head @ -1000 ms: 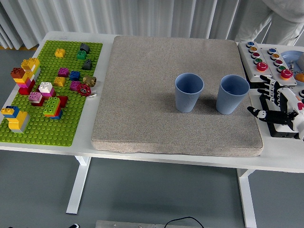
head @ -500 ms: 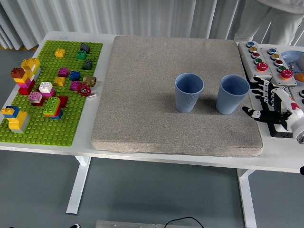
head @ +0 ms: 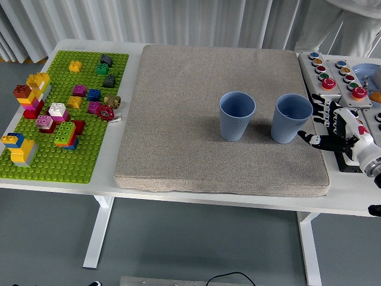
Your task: Pick cup pour cup place
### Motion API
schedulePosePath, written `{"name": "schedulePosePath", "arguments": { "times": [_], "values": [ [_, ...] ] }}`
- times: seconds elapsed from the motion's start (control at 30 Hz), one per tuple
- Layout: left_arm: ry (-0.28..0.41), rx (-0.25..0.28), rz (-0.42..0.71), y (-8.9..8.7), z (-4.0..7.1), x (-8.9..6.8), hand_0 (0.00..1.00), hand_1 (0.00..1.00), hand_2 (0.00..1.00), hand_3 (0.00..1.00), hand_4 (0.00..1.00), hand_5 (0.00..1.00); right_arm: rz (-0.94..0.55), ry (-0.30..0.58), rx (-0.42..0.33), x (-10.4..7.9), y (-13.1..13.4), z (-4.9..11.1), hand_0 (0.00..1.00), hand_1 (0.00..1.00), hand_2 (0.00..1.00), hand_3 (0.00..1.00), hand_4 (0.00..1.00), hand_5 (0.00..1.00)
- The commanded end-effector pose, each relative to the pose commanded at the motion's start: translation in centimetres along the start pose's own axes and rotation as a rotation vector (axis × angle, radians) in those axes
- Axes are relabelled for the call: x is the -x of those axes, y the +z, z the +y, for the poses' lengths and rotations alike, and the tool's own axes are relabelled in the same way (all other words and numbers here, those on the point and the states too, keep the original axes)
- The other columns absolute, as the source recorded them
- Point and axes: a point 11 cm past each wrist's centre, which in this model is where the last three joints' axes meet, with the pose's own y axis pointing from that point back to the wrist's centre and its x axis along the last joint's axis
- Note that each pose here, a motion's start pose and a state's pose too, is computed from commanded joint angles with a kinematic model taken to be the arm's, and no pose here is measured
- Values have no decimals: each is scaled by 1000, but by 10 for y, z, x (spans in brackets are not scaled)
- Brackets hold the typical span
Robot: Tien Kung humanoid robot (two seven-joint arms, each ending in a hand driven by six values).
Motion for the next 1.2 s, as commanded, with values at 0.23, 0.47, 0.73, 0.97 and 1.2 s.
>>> {"name": "schedulePosePath", "arguments": {
  "times": [0.23,0.47,0.73,0.97,1.2],
  "values": [
    [-1,-4,-2,-1,0,1,772,820,840,762,498,998,-6,-7,4,4,2,-2,892,866,902,956,814,223],
    [-2,3,-1,2,0,1,772,820,840,762,499,998,-13,1,0,2,1,-5,892,867,901,956,813,224],
    [-4,8,1,3,0,3,772,821,840,763,498,998,-24,14,-2,-1,1,-9,892,867,900,955,812,224],
    [-8,8,0,4,-1,4,772,820,840,763,498,998,-27,28,9,-5,6,-8,892,867,898,955,810,226],
    [-14,5,-2,3,-1,7,772,819,840,763,498,998,-33,33,26,-6,13,-5,892,866,896,953,809,227]
  ]
}}
